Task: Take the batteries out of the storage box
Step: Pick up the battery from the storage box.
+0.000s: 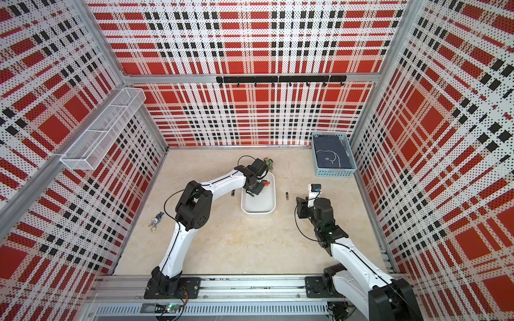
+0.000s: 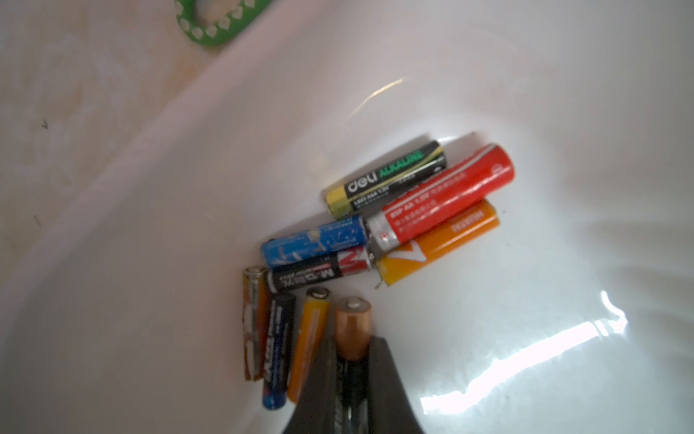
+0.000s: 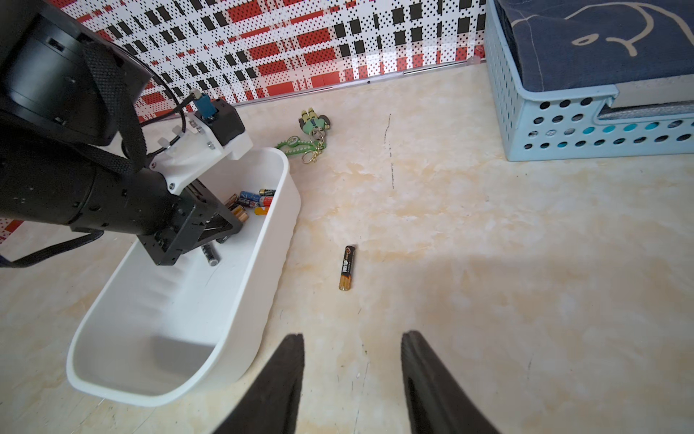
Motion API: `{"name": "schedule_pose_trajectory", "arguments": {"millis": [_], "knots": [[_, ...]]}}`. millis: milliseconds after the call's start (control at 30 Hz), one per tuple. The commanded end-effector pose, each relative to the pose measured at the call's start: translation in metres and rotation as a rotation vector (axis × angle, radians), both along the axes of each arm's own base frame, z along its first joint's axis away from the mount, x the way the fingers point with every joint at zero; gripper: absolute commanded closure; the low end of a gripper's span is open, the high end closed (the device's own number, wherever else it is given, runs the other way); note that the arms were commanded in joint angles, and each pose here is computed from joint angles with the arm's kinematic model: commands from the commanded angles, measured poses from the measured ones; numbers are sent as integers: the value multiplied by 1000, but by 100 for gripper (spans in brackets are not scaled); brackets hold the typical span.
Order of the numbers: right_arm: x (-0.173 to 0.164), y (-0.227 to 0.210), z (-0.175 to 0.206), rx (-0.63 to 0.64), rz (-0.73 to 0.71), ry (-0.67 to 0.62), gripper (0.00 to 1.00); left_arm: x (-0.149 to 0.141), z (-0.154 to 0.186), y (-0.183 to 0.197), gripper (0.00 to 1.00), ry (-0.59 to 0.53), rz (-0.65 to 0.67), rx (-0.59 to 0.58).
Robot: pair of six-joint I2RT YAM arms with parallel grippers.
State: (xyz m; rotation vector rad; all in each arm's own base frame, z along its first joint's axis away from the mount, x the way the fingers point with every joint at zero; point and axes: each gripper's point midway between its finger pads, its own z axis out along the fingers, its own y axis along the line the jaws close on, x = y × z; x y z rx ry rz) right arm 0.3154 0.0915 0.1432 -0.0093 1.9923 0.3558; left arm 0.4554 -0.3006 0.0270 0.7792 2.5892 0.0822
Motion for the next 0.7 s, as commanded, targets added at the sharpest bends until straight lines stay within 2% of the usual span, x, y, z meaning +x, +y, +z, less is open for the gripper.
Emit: {"name": "schedule_pose_trajectory", "arguments": {"millis": [0, 167, 333, 533, 667], "knots": [[4, -3, 19, 1, -17, -43, 51, -1, -1, 2, 100, 19, 29, -20], [8, 1, 30, 15, -6, -55, 51, 10, 38, -10, 100, -37, 73, -113], [14, 14, 39, -10, 35, -51, 52, 18, 86, -2, 100, -87, 203, -233], [20, 63, 50, -71, 159, -29, 52, 18, 114, 52, 100, -142, 410, -318], [30, 109, 46, -26, 300, 78, 51, 13, 105, 109, 100, -159, 538, -310]]}}
